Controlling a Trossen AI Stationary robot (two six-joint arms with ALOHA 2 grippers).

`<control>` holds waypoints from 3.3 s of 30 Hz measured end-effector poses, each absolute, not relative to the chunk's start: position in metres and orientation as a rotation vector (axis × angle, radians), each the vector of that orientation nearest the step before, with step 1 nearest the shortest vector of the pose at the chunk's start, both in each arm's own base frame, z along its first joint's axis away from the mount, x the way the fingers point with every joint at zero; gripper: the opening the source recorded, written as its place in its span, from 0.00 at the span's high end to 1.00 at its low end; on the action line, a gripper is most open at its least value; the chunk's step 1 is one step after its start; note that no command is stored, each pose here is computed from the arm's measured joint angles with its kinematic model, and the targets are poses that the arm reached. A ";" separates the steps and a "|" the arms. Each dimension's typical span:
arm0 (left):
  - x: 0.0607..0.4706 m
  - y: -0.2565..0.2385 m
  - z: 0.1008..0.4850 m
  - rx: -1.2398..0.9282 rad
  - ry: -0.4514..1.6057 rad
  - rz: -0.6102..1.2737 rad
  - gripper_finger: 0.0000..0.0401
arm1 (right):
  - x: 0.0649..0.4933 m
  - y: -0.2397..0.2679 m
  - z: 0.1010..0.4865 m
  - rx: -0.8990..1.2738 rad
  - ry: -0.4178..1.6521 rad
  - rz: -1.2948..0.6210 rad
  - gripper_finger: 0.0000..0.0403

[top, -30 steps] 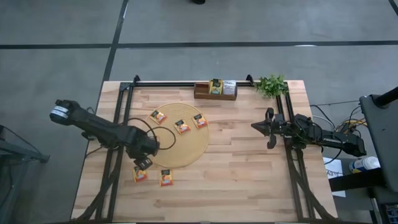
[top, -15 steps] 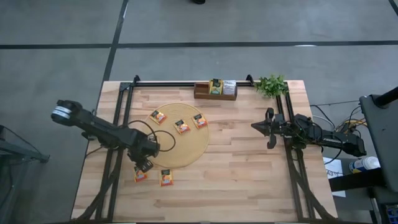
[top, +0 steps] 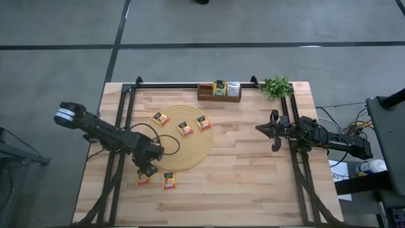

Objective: Pick & Place Tea
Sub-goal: Put the orange tea bag into the left section of the wooden organizer

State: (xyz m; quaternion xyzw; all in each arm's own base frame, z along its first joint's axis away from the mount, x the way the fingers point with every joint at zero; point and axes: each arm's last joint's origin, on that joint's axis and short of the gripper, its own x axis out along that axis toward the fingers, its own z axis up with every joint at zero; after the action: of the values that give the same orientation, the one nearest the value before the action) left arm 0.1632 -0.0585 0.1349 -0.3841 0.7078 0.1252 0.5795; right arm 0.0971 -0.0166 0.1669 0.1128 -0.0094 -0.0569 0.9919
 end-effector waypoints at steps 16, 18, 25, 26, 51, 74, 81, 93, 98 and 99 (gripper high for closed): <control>0.170 -0.062 0.109 -0.827 1.806 0.304 0.69 | 0.097 -0.017 0.167 0.226 -0.019 -0.115 0.98; 0.171 -0.063 0.109 -0.821 1.811 0.306 0.76 | 0.097 -0.017 0.167 0.226 -0.019 -0.114 0.98; 0.173 -0.063 0.112 -0.805 1.809 0.314 0.99 | 0.097 -0.017 0.167 0.226 -0.020 -0.115 0.98; 0.173 -0.063 0.113 -0.802 1.810 0.318 0.99 | 0.097 -0.017 0.167 0.226 -0.020 -0.115 0.98; 0.219 -0.060 0.228 -0.627 1.475 0.446 1.00 | 0.097 -0.017 0.167 0.226 -0.020 -0.115 0.98; 0.239 -0.025 0.257 -0.664 1.388 0.313 0.91 | 0.097 -0.017 0.167 0.226 -0.020 -0.114 0.98; 0.235 -0.024 0.248 -0.626 1.420 0.319 0.66 | 0.097 -0.017 0.167 0.226 -0.019 -0.115 0.98; 0.213 -0.024 0.210 -0.595 1.600 0.301 0.38 | 0.097 -0.017 0.167 0.226 -0.020 -0.115 0.98; 0.211 -0.027 0.205 -0.612 1.622 0.283 0.38 | 0.097 -0.017 0.167 0.226 -0.020 -0.114 0.98; 0.211 -0.027 0.205 -0.606 1.618 0.286 0.38 | 0.097 -0.017 0.167 0.226 -0.020 -0.115 0.98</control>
State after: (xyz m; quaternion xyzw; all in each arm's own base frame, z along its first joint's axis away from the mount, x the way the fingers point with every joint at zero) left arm 0.2109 -0.0272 0.2048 -0.2656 0.7095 0.1254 0.6406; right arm 0.0970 -0.0167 0.1670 0.1127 -0.0100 -0.0572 0.9919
